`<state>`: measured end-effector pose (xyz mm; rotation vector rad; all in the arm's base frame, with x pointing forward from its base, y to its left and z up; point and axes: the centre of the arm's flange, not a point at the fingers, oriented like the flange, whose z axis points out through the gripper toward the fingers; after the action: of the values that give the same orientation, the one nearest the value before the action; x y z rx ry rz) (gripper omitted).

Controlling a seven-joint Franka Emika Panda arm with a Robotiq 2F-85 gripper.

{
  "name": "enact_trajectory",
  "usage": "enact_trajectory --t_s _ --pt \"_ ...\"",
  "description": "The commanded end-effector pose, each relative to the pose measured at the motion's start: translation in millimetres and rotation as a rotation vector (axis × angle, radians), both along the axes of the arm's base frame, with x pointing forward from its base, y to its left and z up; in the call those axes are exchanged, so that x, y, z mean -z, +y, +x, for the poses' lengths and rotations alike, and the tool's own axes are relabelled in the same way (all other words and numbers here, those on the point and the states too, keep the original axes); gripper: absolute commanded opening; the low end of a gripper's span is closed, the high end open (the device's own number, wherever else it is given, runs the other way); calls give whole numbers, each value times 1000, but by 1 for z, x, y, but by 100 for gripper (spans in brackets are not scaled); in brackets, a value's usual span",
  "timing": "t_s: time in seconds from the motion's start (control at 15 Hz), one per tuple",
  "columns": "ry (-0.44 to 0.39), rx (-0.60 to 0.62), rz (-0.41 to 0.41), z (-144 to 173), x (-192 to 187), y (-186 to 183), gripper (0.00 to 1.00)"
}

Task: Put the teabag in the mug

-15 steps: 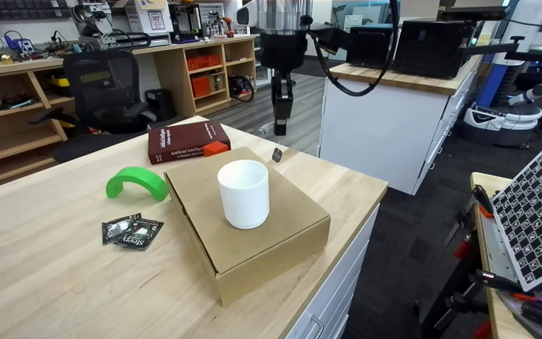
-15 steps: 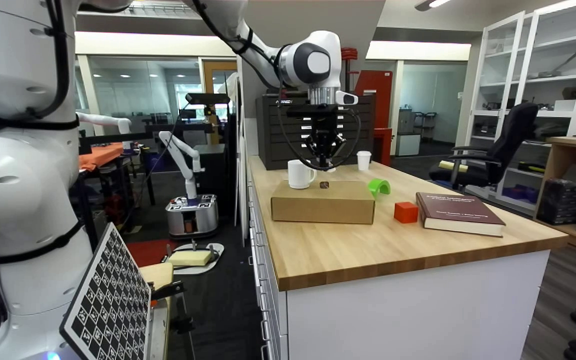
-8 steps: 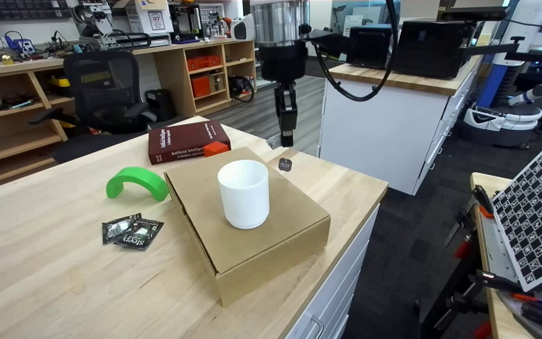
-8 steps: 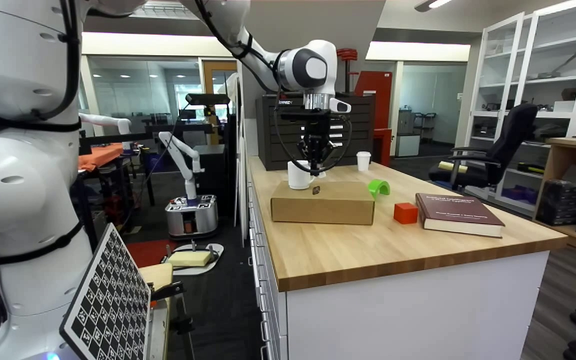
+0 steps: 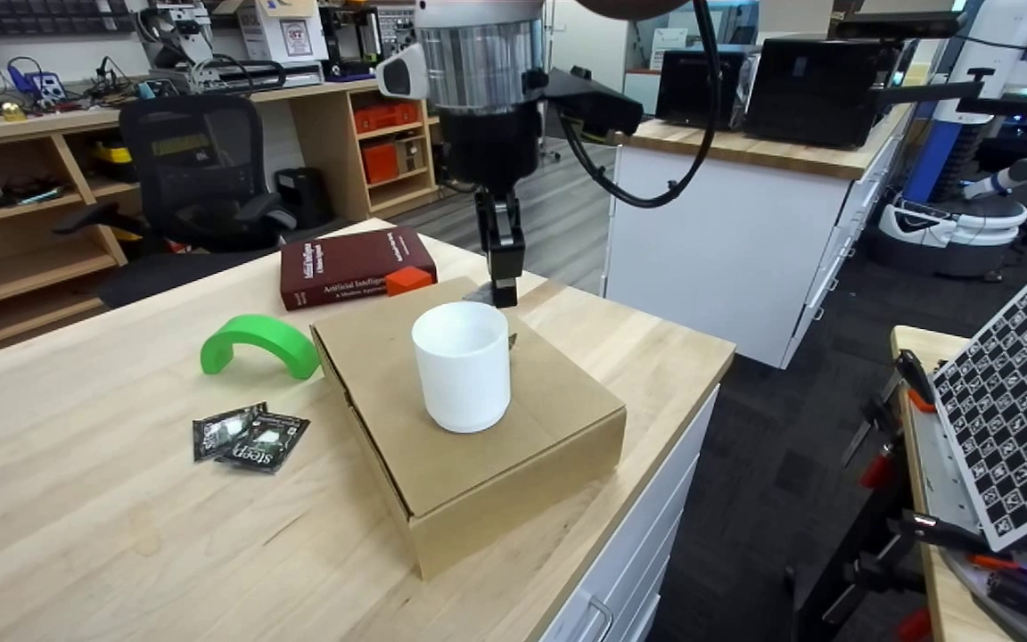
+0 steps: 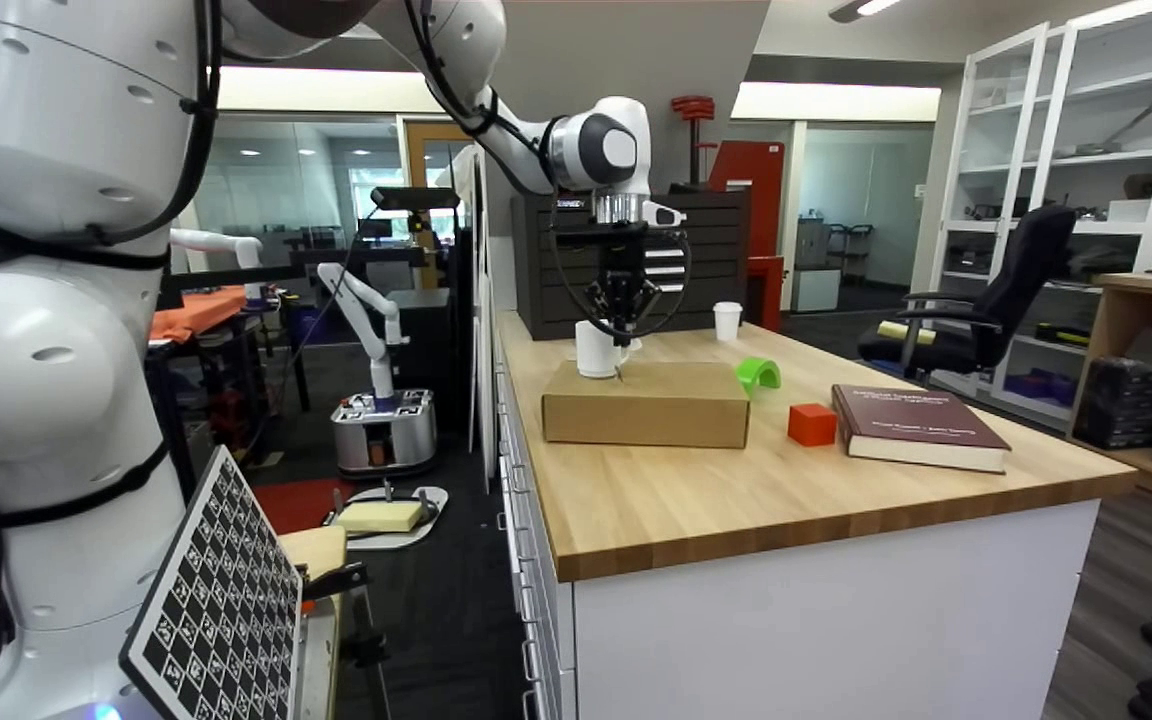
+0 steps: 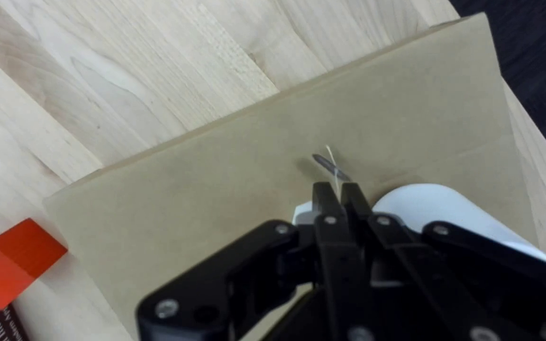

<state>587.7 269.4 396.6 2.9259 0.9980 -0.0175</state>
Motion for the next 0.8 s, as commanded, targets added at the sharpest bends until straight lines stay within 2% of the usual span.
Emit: enact_trajectory --t_s 0.0,0.6,0.73 --pt "-58 -9 -37 13 -17 16 3" --pt "-138 -31 -54 15 -33 23 3" --pt "-133 -31 -44 16 -37 22 3"
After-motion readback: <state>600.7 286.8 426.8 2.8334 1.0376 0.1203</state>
